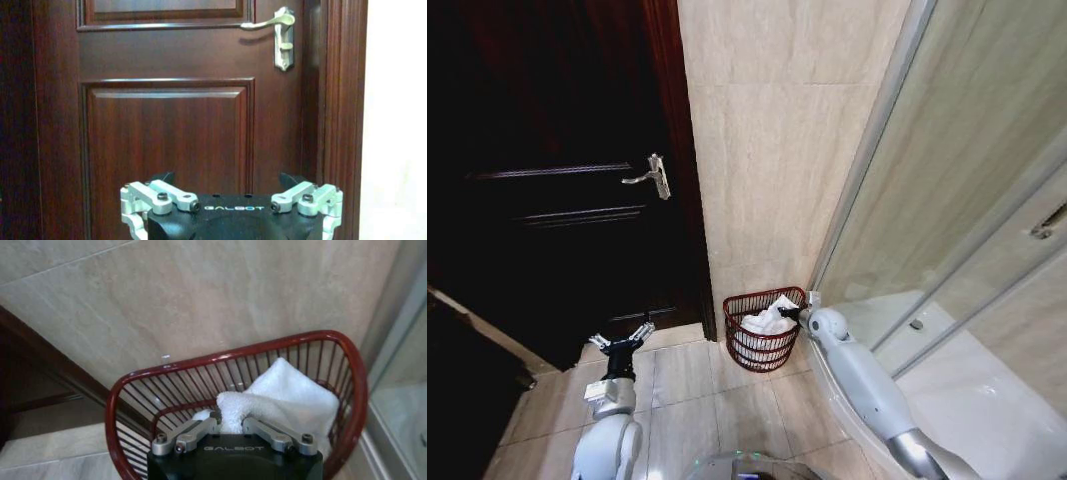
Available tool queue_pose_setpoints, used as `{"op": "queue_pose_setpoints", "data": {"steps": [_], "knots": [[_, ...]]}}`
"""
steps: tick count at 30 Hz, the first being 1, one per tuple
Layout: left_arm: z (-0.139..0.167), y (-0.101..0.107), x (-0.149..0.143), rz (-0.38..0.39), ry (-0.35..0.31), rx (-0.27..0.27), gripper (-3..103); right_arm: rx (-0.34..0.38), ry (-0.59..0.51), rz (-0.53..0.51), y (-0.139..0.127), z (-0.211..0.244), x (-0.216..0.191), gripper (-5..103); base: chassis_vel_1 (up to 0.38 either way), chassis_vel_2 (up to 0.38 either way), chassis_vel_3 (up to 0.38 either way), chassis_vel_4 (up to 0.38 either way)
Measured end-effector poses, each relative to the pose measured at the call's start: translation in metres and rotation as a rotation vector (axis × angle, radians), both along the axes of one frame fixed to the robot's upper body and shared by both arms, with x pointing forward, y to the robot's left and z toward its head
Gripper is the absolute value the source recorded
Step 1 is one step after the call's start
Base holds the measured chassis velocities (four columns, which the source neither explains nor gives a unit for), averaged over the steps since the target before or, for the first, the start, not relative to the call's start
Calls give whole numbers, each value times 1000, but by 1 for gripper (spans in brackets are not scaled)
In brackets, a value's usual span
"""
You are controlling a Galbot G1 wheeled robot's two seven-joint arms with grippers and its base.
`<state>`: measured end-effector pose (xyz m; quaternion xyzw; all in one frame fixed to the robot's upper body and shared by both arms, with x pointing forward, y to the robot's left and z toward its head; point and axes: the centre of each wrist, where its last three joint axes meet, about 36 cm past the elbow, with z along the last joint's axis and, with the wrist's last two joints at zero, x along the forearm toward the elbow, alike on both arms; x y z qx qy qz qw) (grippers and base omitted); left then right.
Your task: Discard the used towel into the hamper.
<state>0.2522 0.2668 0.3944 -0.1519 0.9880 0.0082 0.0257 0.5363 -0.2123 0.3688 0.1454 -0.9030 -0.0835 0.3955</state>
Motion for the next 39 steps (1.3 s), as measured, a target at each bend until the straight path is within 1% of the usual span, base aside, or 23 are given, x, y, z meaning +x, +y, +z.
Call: {"op": "queue_pose_setpoints", "data": {"steps": [3, 9, 14, 19, 26, 31, 33, 35, 36, 37, 39], "knots": [[-5, 0, 0, 6, -1, -9, 100, 5, 6, 20, 17, -2, 10, 3, 0, 0, 0, 0], [-8, 4, 3, 5, -2, -15, 100, -3, 34, 33, 32, -13, 31, 3, 0, 0, 0, 0], [-7, 8, 6, -2, 2, -7, 100, -1, 63, 30, 34, -22, 42, 3, 0, 0, 0, 0], [-2, 9, 6, -8, 3, 0, 100, 7, 115, 23, 31, -42, 49, 3, 0, 0, 0, 0], [1, 2, 5, -5, 7, -1, 100, -4, 166, 25, 31, -64, 56, 3, 0, 0, 0, 0], [1, 0, 3, -4, 14, 3, 100, 2, 178, 38, 33, -69, 59, 3, 0, 0, 0, 0], [1, -2, 3, -3, 17, 7, 100, 7, 188, 47, 42, -73, 58, 3, 0, 0, 0, 0], [1, -2, 3, -4, 18, 8, 100, 9, 190, 48, 45, -74, 58, 3, 0, 0, 0, 0], [3, -4, 5, -1, 16, 9, 100, 19, 202, 51, 54, -80, 57, 3, 0, 0, 0, 0], [5, -5, 5, 0, 16, 8, 100, 26, 207, 47, 58, -84, 56, 3, 0, 0, 0, 0], [6, -6, 5, 0, 15, 8, 100, 31, 212, 44, 61, -86, 56, 3, 0, 0, 0, 0]]}}
